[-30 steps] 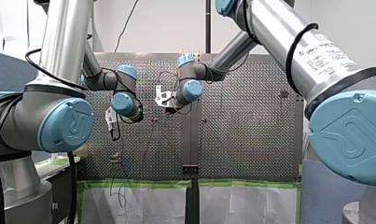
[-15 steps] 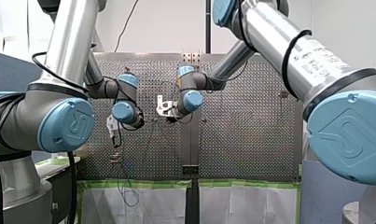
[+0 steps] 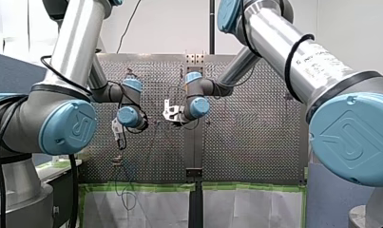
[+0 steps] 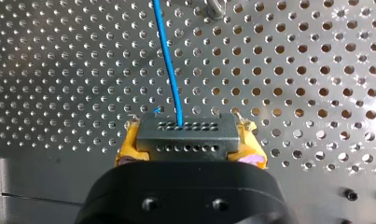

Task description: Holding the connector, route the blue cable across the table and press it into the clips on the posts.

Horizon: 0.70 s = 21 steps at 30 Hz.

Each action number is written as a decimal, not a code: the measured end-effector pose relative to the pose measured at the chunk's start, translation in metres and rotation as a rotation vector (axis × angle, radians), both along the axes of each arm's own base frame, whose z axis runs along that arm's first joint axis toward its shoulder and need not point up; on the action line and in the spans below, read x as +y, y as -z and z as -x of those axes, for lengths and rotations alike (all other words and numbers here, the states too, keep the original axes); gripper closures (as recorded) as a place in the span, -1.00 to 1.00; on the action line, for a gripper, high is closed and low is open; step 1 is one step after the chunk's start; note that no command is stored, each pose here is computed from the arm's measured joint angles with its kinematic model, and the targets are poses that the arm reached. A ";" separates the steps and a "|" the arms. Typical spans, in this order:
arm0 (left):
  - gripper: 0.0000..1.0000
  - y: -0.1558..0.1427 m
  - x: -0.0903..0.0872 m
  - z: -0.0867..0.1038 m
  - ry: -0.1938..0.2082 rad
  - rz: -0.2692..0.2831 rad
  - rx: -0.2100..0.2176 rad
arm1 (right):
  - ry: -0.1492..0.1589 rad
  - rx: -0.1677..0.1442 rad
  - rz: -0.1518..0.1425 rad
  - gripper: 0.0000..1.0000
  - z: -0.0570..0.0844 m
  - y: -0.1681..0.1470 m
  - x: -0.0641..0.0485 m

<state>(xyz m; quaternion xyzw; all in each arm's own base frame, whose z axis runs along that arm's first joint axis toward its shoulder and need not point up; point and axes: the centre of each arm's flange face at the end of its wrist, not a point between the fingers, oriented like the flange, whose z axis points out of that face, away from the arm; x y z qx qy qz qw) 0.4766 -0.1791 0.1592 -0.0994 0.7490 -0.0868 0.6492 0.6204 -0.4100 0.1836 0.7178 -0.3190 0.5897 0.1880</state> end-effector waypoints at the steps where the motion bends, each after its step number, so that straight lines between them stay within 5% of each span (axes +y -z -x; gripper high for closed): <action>1: 1.00 0.000 0.000 -0.002 0.002 0.002 -0.004 | 0.000 -0.002 0.000 1.00 0.001 0.000 -0.001; 12: 1.00 0.015 -0.002 -0.035 0.013 0.017 0.000 | -0.007 -0.031 0.003 1.00 0.005 0.000 -0.015; 21: 1.00 -0.002 0.006 -0.066 0.004 0.037 -0.049 | 0.018 -0.031 0.002 1.00 0.017 0.001 -0.031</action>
